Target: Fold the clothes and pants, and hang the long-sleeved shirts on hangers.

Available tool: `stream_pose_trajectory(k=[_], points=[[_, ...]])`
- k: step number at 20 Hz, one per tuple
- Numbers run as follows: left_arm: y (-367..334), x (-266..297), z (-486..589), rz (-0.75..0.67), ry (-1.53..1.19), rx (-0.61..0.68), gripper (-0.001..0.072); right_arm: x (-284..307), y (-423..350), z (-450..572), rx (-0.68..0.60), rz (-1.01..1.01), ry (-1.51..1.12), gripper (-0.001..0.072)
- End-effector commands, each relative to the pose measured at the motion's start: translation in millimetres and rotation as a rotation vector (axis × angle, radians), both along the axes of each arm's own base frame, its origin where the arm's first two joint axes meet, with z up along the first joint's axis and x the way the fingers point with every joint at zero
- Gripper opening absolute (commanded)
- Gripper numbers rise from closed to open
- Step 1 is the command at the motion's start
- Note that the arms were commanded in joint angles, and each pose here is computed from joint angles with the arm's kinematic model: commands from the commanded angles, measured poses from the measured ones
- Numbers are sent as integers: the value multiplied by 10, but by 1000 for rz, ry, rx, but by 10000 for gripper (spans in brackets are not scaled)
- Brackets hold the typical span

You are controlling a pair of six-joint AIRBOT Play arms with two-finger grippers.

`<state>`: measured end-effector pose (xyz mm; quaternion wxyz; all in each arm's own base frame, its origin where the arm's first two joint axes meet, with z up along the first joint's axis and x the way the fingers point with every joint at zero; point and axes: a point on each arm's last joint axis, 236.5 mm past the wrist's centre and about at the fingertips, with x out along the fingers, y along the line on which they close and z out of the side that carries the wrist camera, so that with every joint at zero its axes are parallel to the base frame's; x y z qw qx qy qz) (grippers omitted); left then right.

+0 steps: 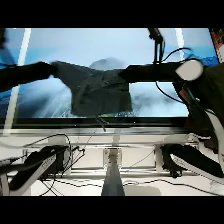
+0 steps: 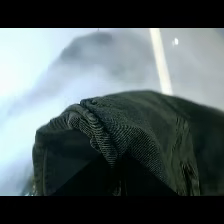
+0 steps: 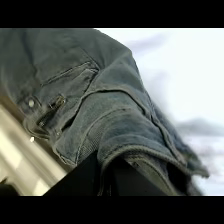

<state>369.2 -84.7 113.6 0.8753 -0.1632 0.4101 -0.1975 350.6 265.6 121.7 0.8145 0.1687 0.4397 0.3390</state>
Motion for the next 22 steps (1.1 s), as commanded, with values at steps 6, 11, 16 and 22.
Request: stream_pose_trajectory(k=[6, 11, 16, 22], points=[[-216, -231, -1311, -193, 423, -30, 40, -98, -712, -1443, -171, 21, 430, 47], [-360, -645, -1335, -329, 547, -14, 40, -175, -925, -1597, -271, 45, 439, 47], [-321, -841, -1506, -356, 631, 15, 40, -532, -883, -1883, -293, 84, 536, 47], [-392, -895, -1680, -362, 716, -40, 509, -306, -959, -2045, -319, 7, 455, 601]])
